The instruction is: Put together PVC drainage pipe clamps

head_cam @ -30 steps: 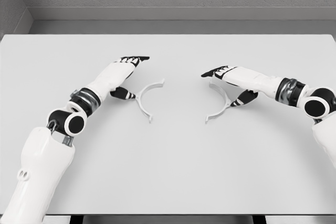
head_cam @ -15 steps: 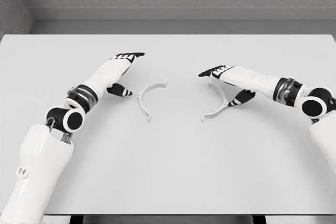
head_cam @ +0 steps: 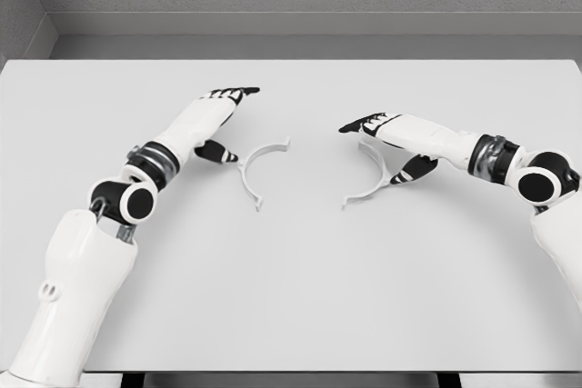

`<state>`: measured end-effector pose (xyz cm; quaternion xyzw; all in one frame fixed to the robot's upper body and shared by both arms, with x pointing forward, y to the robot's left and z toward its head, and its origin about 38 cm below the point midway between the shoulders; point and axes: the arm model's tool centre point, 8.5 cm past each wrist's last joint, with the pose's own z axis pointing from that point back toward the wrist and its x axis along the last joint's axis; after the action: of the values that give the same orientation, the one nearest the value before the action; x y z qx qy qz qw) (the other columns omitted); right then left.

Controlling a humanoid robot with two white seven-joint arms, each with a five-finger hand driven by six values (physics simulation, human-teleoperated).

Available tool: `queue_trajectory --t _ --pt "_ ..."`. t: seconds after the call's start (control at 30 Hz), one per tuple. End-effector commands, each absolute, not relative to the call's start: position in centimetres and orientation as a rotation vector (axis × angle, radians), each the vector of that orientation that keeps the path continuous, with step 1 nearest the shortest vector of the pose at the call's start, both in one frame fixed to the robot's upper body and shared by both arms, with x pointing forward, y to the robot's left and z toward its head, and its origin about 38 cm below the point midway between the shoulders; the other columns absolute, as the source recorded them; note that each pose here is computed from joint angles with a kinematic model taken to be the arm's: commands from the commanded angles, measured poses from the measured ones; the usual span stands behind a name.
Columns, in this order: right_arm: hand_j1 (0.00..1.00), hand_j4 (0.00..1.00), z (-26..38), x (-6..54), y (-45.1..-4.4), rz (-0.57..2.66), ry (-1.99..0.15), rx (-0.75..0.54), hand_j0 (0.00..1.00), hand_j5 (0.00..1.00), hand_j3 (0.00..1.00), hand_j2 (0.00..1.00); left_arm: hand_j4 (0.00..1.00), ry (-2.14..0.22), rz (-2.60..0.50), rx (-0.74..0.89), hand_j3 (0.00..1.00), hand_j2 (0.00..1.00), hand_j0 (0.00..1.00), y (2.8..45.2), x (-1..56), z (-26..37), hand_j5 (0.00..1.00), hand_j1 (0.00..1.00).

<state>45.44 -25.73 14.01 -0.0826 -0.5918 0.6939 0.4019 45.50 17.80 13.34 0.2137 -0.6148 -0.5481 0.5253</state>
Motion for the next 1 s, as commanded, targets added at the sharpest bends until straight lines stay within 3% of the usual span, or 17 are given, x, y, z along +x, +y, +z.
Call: queue_trajectory --t 0.0,0.97 --pt "1.00 1.00 14.1 45.4 -25.6 1.747 -1.502 -0.204 1.00 1.00 1.00 1.00 1.00 -1.466 -1.308 0.502 1.00 1.00 1.00 17.6 45.6 13.1 1.00 1.00" --pt "1.00 1.00 14.5 45.6 -24.8 1.741 -1.522 -0.203 1.00 1.00 1.00 1.00 1.00 -1.451 -1.297 0.488 1.00 1.00 1.00 17.5 46.0 12.6 1.00 1.00"
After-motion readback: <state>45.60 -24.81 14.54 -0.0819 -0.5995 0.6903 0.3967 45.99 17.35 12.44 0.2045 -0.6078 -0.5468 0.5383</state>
